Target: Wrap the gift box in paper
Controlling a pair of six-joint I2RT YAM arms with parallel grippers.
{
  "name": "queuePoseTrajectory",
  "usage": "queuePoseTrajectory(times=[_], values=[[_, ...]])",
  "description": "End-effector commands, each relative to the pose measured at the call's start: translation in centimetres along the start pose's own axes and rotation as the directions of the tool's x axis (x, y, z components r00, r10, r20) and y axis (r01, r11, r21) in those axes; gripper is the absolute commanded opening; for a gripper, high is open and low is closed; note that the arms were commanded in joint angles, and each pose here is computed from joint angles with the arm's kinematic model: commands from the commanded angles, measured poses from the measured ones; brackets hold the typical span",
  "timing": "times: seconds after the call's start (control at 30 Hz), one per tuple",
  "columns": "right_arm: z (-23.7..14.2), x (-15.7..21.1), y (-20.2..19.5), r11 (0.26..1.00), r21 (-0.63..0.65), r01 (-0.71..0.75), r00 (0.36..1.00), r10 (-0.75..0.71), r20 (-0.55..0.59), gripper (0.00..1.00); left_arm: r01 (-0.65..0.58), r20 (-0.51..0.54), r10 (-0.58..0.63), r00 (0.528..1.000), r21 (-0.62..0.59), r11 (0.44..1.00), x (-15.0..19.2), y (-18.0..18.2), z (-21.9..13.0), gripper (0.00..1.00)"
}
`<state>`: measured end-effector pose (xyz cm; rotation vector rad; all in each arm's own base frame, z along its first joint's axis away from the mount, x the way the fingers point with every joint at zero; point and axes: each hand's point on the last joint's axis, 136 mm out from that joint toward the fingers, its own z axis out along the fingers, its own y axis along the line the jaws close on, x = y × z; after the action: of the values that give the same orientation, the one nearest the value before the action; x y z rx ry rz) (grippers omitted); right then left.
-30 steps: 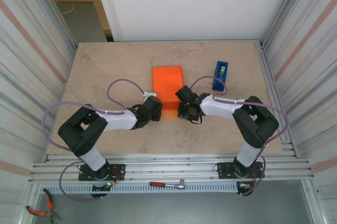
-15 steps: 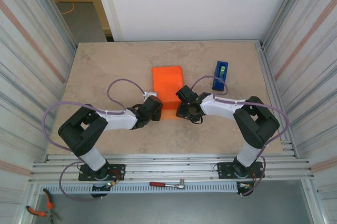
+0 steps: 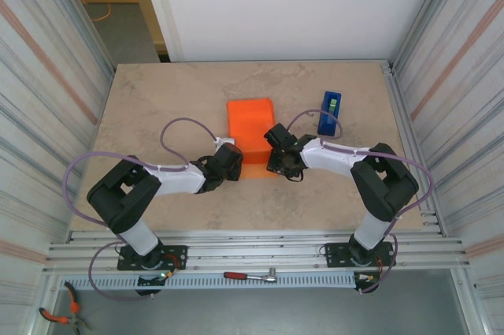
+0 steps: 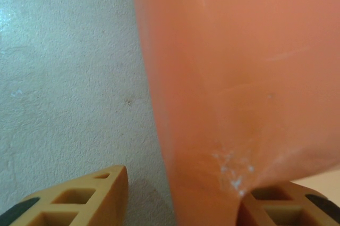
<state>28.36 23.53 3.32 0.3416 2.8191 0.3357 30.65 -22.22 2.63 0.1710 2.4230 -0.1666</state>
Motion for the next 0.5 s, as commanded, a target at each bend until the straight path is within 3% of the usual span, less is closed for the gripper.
queuePoseTrajectory(times=[0.0,0.33,0.47], values=[[-1.21,-1.28,0.39,1.000,-0.015,0.019,1.000,-0.019,0.020,0.32,-0.001,0.013,0.001,1.000,0.000,1.000,-0.84,-0.24,0.24,0.47],[-1.17,-1.43,1.01,0.998,-0.038,0.041,0.999,-0.041,-0.002,0.02,-0.004,0.011,0.004,1.000,0.000,1.000,-0.83,-0.37,0.25,0.47],[-0.95,-1.16,1.09,0.998,-0.040,0.045,0.999,-0.046,-0.011,0.00,-0.006,0.012,0.006,1.000,0.001,1.000,-0.84,-0.42,0.20,0.47]])
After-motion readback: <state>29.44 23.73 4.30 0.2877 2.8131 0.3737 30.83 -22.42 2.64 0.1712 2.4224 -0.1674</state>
